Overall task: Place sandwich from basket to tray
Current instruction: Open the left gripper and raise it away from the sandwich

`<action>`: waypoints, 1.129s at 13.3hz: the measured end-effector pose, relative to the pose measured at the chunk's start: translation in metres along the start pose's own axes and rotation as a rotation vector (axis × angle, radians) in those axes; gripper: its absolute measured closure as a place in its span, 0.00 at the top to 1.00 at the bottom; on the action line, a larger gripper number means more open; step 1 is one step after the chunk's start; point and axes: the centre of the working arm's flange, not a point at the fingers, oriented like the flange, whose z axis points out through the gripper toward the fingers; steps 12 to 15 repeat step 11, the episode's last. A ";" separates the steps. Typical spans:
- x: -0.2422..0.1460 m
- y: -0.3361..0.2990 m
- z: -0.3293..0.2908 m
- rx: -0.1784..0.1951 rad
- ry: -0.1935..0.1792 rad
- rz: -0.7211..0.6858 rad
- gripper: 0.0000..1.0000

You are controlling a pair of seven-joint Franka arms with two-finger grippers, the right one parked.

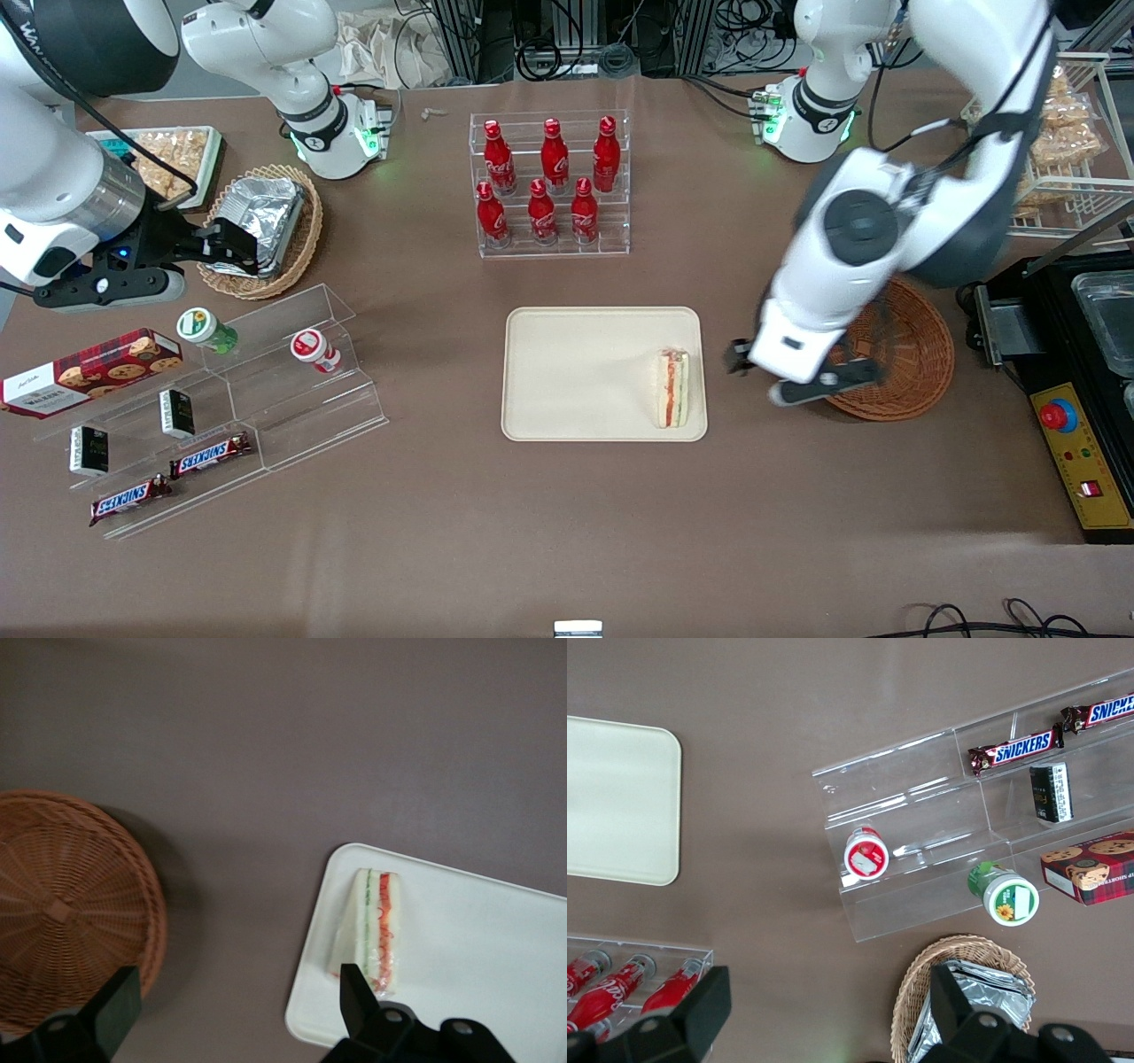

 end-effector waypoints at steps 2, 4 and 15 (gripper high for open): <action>0.024 -0.066 -0.027 -0.019 -0.004 0.047 1.00; 0.039 -0.121 -0.043 -0.031 -0.005 0.111 1.00; 0.040 -0.170 -0.057 -0.011 -0.047 0.353 1.00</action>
